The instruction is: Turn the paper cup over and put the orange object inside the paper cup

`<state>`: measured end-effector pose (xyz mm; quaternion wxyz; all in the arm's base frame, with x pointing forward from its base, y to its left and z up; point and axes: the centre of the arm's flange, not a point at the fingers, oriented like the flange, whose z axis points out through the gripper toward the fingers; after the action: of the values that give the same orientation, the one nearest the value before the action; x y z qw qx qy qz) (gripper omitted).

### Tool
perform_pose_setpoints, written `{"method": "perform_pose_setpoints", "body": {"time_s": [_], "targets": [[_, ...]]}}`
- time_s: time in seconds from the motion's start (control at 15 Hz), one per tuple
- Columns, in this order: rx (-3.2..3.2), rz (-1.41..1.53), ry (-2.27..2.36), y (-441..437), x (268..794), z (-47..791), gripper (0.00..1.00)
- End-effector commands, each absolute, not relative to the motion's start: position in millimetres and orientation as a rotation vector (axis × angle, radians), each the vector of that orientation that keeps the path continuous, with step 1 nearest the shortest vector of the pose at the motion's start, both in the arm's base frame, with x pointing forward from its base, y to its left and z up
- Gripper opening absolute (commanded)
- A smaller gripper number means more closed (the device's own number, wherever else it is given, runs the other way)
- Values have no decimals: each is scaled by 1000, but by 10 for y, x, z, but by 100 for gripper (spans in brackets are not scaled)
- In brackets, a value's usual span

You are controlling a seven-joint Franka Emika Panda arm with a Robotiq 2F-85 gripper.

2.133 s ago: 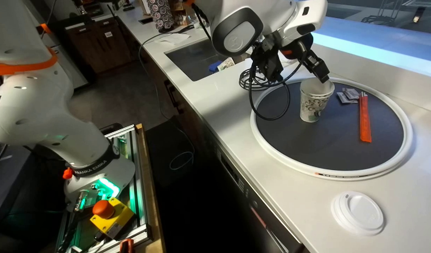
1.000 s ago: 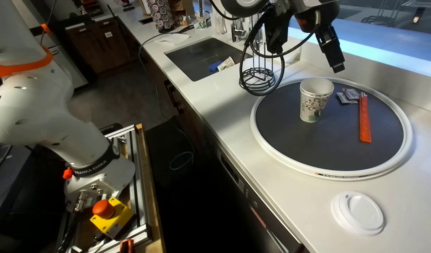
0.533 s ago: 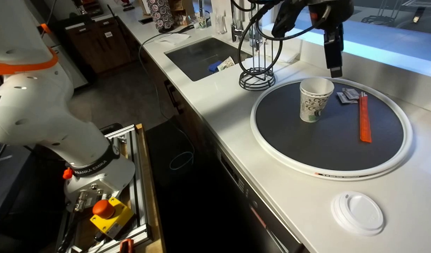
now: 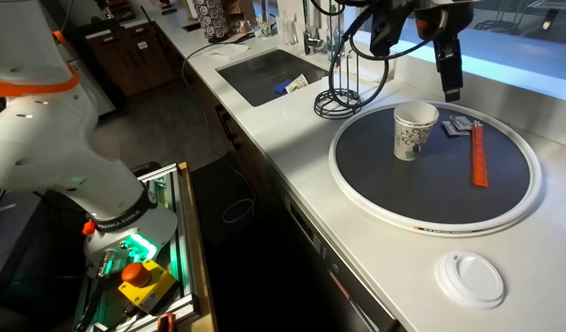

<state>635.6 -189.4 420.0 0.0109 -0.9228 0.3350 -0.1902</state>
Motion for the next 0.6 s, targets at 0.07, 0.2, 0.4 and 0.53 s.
{"method": "perform_pose_setpoints", "body": {"time_s": [0.07, 0.2, 0.4, 0.53], "targets": [[-2926, -549, 761, -2322, 6706, 4056, 100], [-2966, -524, 686, -2486, 6821, 4009, 100], [-3040, -495, 617, -2678, 6965, 3955, 100], [-3014, -525, 660, -2568, 6737, 3960, 100]]}}
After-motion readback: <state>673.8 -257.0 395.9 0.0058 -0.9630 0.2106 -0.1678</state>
